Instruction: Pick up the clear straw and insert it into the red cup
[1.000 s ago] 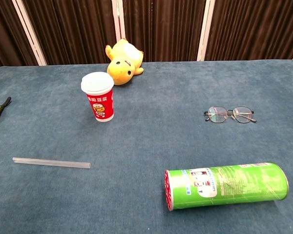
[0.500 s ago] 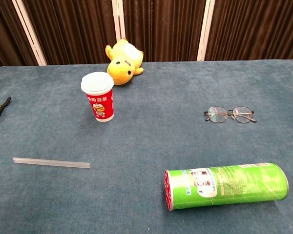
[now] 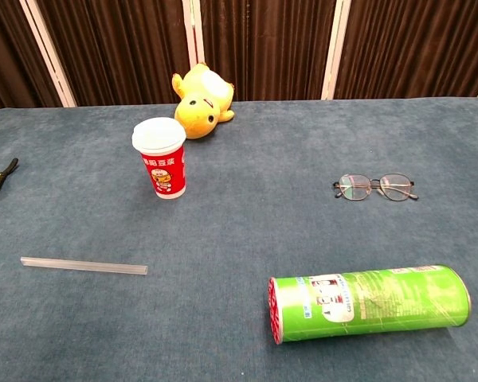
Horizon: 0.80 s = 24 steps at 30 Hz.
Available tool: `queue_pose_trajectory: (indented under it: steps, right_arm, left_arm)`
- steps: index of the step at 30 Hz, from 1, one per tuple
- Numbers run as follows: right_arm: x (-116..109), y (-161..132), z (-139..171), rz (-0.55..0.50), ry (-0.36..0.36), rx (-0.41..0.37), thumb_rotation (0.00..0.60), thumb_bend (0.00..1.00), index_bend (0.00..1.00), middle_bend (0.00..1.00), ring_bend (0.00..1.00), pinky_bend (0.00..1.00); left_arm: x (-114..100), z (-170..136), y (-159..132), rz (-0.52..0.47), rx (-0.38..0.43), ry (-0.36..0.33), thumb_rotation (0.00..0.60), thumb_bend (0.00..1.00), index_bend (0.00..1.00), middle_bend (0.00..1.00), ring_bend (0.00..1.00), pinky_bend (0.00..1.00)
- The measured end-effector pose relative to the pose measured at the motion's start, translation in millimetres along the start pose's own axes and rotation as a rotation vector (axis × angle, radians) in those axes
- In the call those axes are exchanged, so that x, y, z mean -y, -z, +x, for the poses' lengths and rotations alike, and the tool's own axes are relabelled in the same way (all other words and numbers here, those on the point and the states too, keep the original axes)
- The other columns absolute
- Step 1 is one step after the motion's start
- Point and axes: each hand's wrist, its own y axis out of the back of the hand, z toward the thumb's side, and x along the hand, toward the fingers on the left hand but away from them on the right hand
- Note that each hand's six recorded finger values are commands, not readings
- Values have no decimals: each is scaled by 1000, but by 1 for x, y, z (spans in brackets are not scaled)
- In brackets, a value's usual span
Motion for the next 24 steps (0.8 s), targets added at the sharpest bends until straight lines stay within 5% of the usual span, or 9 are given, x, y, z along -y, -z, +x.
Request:
queue_pose_trajectory:
  steps: [24]
  right_arm:
    - [0,6,-2,-27,-11,20,600,32,0,0,0,0]
  left_arm:
    - [62,61,-105,-10,92,152,600,346,483,0,0,0]
